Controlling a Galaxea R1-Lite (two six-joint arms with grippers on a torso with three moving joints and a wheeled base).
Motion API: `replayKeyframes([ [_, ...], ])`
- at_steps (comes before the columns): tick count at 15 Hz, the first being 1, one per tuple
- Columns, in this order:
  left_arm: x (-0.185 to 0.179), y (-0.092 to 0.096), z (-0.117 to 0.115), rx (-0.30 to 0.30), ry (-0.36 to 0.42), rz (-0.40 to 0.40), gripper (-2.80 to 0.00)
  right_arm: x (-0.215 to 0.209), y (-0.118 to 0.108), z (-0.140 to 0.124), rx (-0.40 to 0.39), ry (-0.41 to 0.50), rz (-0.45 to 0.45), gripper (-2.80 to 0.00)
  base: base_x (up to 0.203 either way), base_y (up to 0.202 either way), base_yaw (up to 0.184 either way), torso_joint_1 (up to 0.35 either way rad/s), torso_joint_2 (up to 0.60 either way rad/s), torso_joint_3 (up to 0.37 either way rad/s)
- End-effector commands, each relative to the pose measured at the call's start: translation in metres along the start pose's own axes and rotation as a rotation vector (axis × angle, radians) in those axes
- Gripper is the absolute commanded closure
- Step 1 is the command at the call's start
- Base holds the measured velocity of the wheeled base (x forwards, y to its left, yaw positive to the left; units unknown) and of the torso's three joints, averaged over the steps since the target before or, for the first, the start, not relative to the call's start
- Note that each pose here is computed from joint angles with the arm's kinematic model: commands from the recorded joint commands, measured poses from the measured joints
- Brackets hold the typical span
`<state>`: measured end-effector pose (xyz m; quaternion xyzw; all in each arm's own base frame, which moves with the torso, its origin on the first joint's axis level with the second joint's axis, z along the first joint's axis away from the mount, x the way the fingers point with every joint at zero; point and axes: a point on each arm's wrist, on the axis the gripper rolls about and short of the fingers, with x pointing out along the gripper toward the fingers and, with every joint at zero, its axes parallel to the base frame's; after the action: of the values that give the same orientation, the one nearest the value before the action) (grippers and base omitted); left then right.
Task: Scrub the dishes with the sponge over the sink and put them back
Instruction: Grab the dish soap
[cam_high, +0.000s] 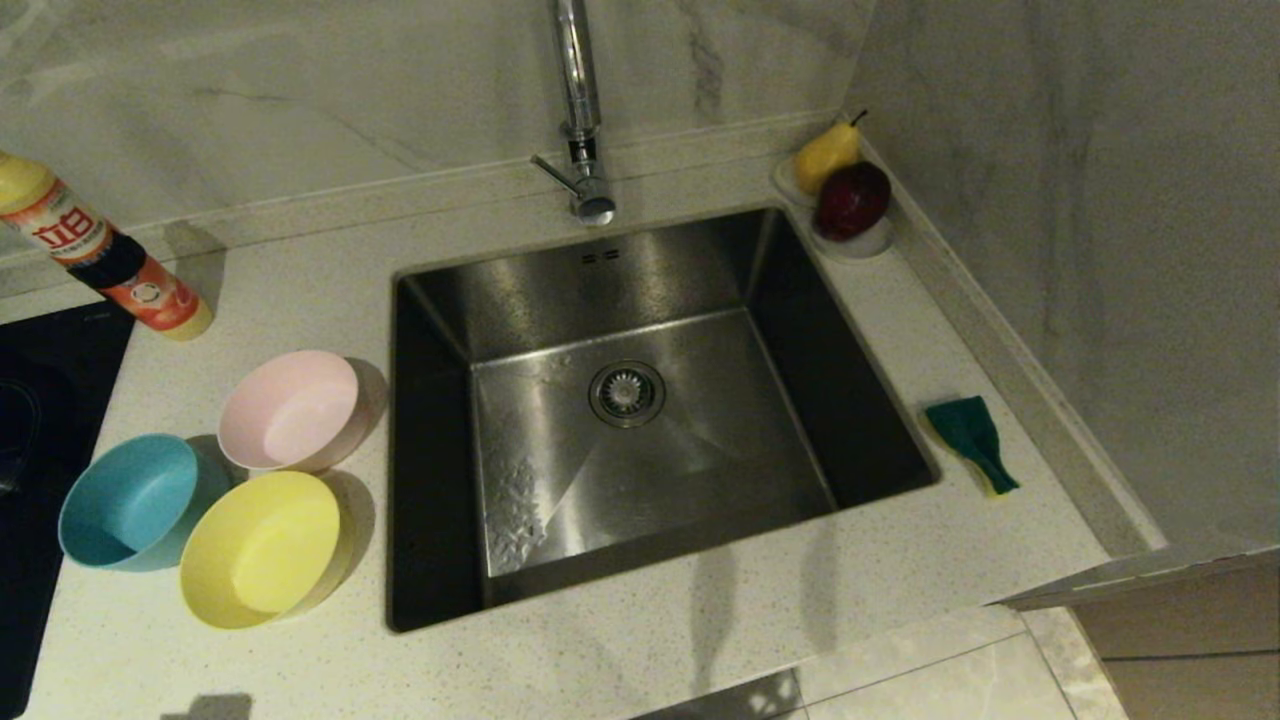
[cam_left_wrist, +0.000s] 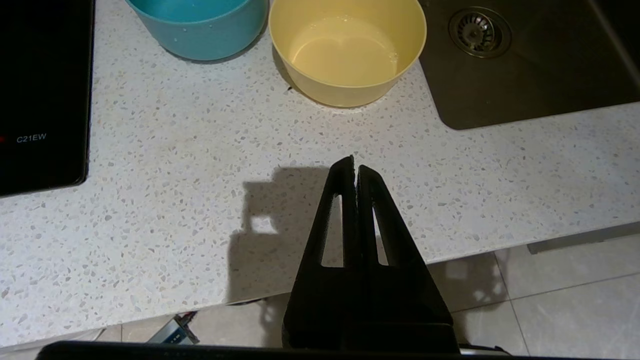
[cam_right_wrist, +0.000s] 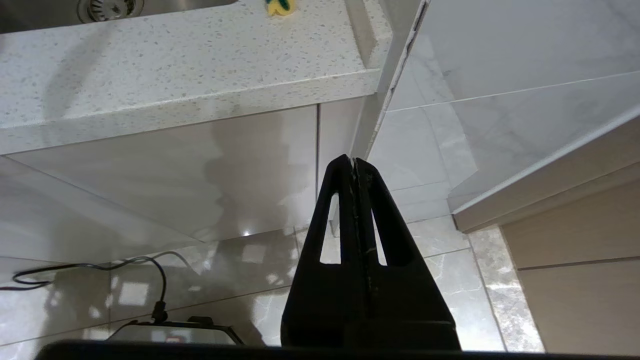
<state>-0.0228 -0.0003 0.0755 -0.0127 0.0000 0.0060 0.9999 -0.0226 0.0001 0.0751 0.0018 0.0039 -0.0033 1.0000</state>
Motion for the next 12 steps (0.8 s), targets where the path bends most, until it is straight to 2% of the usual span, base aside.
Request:
replayKeyframes([
  [1, 0.0002, 0.0000, -0.0004, -0.001, 0.003, 0.002, 0.00, -0.0001, 0.0000, 0.0000, -0.001, -0.002, -0.001, 0.00, 0.000, 0.000, 0.000, 0.000, 0.00, 0.000],
  [12, 0.0002, 0.0000, -0.0004, -0.002, 0.003, 0.000, 0.00, -0.0002, 0.0000, 0.0000, -0.001, -0.002, -0.001, 0.00, 0.000, 0.000, 0.000, 0.000, 0.00, 0.000],
])
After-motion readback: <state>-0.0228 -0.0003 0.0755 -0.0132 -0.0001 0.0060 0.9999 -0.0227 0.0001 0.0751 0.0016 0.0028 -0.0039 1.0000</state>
